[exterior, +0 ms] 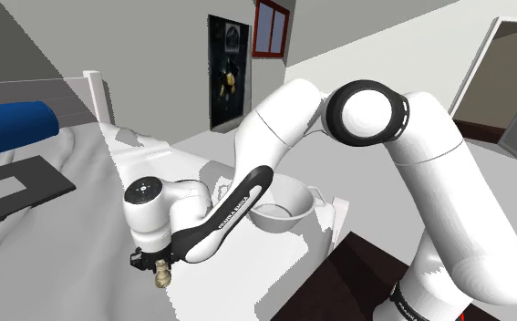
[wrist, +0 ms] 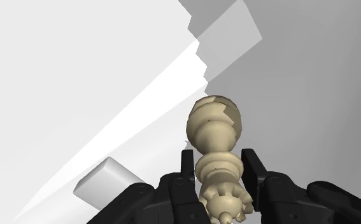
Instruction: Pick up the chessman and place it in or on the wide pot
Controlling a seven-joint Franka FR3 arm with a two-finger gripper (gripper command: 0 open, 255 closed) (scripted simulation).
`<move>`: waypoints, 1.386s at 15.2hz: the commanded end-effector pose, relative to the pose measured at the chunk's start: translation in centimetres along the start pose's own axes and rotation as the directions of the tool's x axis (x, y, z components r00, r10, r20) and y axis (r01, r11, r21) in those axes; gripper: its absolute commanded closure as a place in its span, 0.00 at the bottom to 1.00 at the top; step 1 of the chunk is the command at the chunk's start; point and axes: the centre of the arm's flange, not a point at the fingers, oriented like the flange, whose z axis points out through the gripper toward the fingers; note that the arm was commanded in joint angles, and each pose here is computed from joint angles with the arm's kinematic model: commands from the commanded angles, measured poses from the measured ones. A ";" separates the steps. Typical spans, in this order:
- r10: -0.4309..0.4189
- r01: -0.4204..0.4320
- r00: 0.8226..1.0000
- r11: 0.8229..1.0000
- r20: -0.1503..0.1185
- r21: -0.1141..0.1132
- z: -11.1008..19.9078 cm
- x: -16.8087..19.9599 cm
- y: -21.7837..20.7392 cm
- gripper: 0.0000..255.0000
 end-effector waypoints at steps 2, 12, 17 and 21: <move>0.000 0.000 1.000 1.000 0.001 -0.001 0.1 0.0 0.0 1.00; 0.000 0.000 1.000 1.000 0.001 -0.001 -4.0 1.0 0.2 1.00; 0.000 0.000 1.000 1.000 0.001 -0.001 -6.6 1.7 0.2 1.00; 0.000 0.000 1.000 1.000 0.001 -0.001 -8.6 2.2 0.3 1.00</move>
